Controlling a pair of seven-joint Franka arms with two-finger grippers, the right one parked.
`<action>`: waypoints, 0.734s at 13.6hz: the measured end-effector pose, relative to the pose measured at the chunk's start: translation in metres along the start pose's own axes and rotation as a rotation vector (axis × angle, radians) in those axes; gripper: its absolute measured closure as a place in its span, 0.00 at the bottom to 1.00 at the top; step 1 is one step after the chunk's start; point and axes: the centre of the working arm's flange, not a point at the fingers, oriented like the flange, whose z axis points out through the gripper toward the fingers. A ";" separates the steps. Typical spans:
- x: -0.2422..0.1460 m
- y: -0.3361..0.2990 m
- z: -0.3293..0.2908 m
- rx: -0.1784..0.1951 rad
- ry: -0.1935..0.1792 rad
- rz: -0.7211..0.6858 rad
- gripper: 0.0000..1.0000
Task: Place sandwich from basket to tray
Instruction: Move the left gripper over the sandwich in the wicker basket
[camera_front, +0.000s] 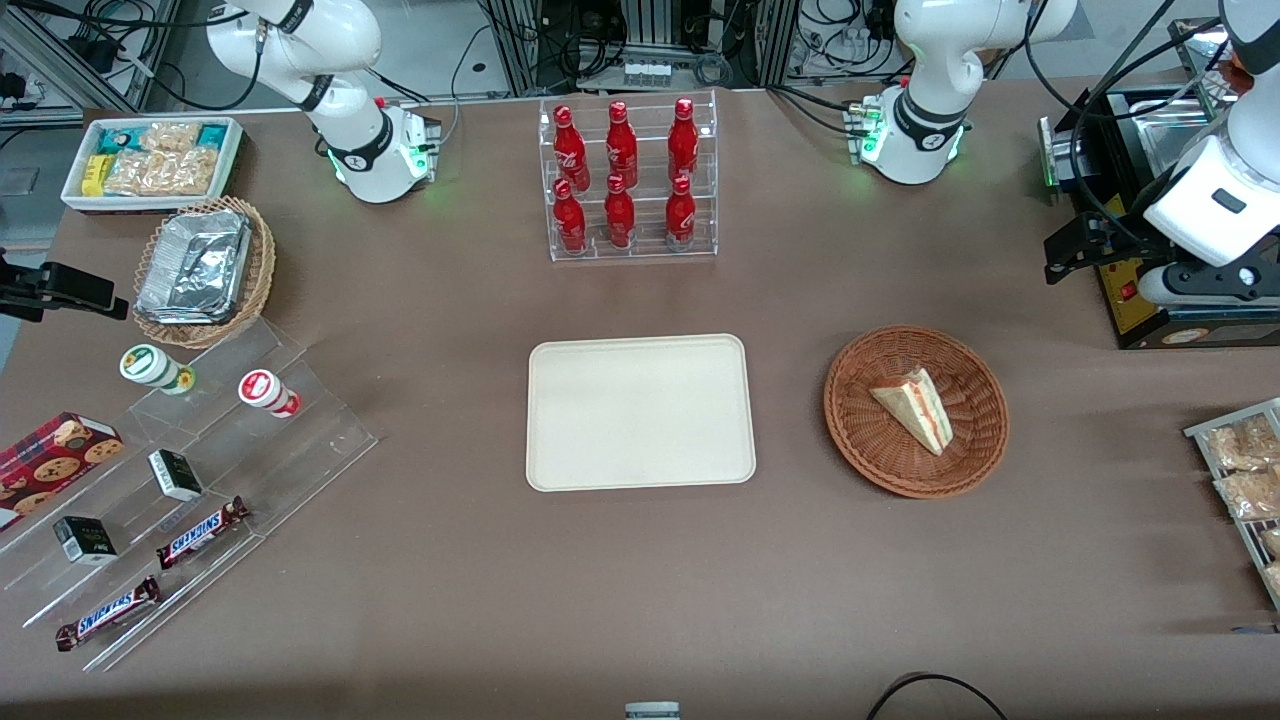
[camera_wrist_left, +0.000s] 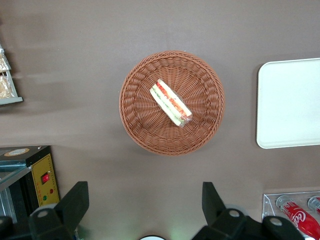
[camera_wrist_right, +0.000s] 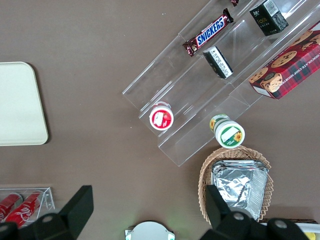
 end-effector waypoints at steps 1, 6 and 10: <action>0.000 0.000 0.001 0.002 -0.004 0.000 0.00; 0.021 0.003 0.064 0.003 -0.077 0.007 0.00; 0.033 0.013 0.171 -0.001 -0.037 0.024 0.00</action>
